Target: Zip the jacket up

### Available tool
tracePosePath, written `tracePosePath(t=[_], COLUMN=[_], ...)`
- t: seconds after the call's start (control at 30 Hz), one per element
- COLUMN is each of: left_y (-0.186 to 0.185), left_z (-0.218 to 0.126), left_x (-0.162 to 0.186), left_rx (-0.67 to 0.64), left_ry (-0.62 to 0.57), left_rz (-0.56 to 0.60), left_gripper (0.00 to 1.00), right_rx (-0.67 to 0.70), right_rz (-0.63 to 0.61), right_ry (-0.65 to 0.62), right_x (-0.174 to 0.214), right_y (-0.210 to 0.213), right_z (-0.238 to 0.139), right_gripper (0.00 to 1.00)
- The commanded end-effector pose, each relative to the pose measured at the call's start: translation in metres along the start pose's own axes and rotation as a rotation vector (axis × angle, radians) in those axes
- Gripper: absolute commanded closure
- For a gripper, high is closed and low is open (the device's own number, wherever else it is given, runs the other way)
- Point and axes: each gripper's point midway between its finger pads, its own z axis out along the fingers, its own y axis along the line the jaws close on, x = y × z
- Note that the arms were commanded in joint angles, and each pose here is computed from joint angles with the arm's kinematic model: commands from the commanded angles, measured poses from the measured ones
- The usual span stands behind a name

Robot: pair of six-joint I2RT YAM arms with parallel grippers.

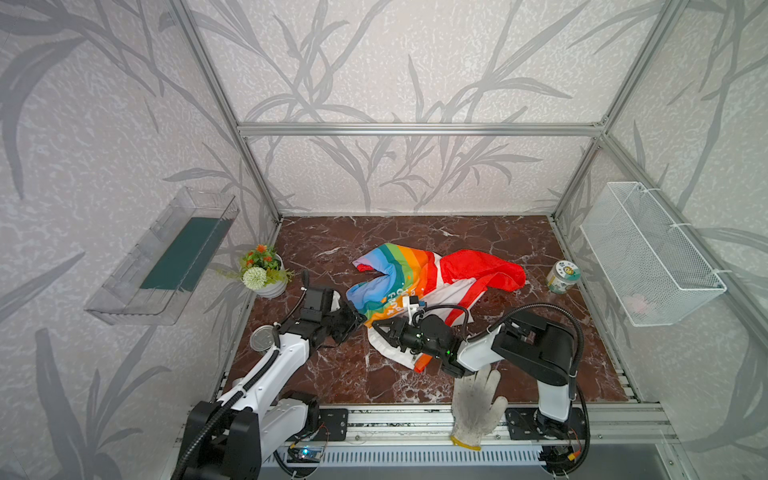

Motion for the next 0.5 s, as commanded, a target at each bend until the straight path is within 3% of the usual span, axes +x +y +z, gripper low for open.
tracePosePath(t=[0.0, 0.07, 0.4, 0.47], left_y=[-0.005, -0.006, -0.01, -0.01], left_z=[-0.004, -0.005, -0.012, -0.012], left_x=[-0.003, -0.002, 0.002, 0.001], left_rx=[0.022, 0.028, 0.064, 0.066], left_ry=[-0.022, -0.022, -0.031, -0.031], left_rz=[0.002, -0.002, 0.0, -0.003], left_gripper=[1.0, 1.0, 1.0, 1.0], right_rx=[-0.044, -0.052, -0.101, -0.093], right_rz=[-0.015, -0.019, -0.023, -0.02], right_ry=[0.0, 0.0, 0.029, 0.008], right_x=[-0.002, -0.002, -0.008, -0.025], right_y=[0.016, 0.017, 0.025, 0.024], right_z=[-0.002, -0.001, 0.014, 0.016], right_gripper=[0.94, 1.0, 1.0, 1.0])
